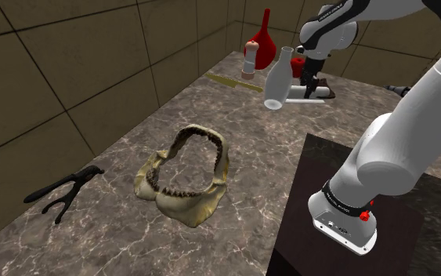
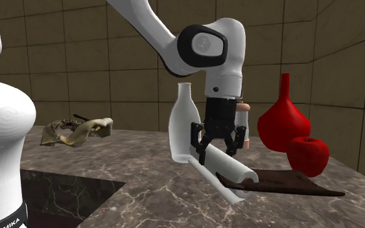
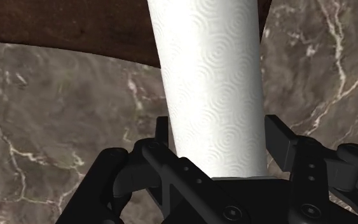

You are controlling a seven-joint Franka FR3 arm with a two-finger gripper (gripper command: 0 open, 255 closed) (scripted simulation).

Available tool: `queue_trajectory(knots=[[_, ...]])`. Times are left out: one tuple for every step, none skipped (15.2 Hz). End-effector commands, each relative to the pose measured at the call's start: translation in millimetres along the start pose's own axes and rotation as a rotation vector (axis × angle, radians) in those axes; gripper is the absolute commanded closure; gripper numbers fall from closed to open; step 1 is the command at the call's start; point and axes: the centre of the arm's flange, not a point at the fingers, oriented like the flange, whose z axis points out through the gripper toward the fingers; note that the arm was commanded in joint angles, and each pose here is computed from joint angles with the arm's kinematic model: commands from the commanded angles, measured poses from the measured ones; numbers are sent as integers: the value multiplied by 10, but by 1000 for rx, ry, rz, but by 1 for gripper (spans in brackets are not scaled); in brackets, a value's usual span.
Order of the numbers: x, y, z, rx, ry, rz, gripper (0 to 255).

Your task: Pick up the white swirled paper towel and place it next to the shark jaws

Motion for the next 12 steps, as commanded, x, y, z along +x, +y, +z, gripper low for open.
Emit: queue_trajectory(knots=[[-5, -4, -104, 0, 0, 0, 255], [-6, -9, -156, 0, 0, 0, 255], [-7, -13, -209, 0, 0, 0, 255], [-7, -18, -262, 0, 0, 0, 255], [-8, -23, -314, 0, 0, 0, 255], [-9, -28, -367, 0, 0, 0, 255], [-10, -33, -419, 0, 0, 0, 255], [-10, -37, -472, 0, 0, 0, 255], [-11, -42, -524, 0, 0, 0, 255], [-12, -47, -577, 0, 0, 0, 255], [-12, -52, -630, 0, 0, 0, 255], [-13, -57, -682, 0, 0, 0, 255]])
